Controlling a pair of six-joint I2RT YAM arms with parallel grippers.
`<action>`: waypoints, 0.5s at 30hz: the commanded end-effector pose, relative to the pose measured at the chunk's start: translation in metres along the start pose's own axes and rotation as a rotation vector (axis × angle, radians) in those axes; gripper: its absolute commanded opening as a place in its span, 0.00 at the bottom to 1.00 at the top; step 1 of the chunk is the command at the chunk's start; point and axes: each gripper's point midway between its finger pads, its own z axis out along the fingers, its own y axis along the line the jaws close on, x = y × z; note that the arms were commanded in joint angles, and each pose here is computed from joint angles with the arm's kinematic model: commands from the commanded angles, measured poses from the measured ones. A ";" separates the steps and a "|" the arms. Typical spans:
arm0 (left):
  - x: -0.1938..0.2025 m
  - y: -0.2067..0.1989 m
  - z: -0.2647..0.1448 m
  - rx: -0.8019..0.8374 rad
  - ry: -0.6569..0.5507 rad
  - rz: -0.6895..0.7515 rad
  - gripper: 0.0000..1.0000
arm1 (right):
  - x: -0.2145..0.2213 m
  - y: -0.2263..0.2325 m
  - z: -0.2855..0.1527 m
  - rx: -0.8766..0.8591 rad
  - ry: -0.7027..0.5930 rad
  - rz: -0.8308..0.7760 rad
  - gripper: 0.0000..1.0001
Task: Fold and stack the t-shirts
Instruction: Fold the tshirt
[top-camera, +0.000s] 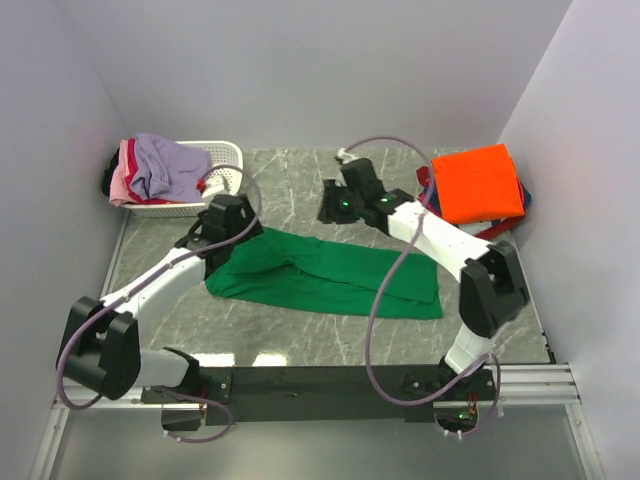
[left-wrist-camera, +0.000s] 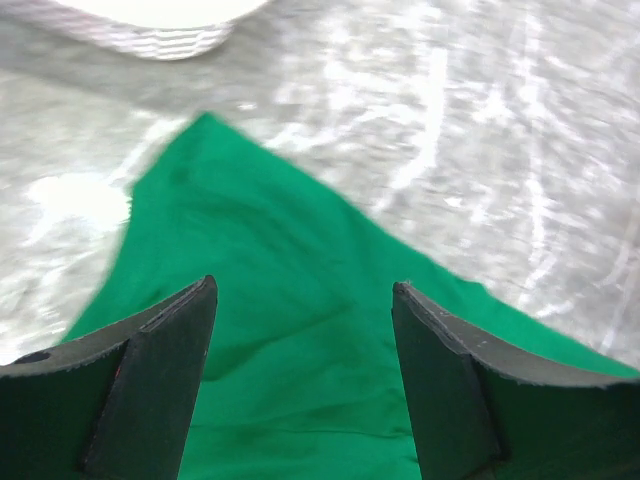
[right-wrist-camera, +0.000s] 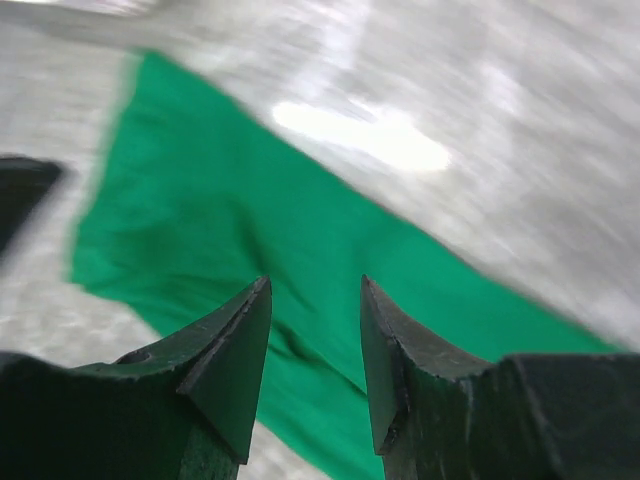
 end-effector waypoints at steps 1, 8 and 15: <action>0.009 0.026 -0.002 -0.017 0.040 -0.042 0.77 | -0.005 0.063 0.027 -0.184 0.008 -0.091 0.48; -0.002 0.046 -0.020 -0.015 -0.007 -0.123 0.77 | 0.033 0.102 0.080 -0.265 0.115 -0.134 0.48; -0.002 0.053 -0.026 -0.007 -0.003 -0.149 0.78 | 0.060 0.109 0.106 -0.254 0.175 -0.156 0.47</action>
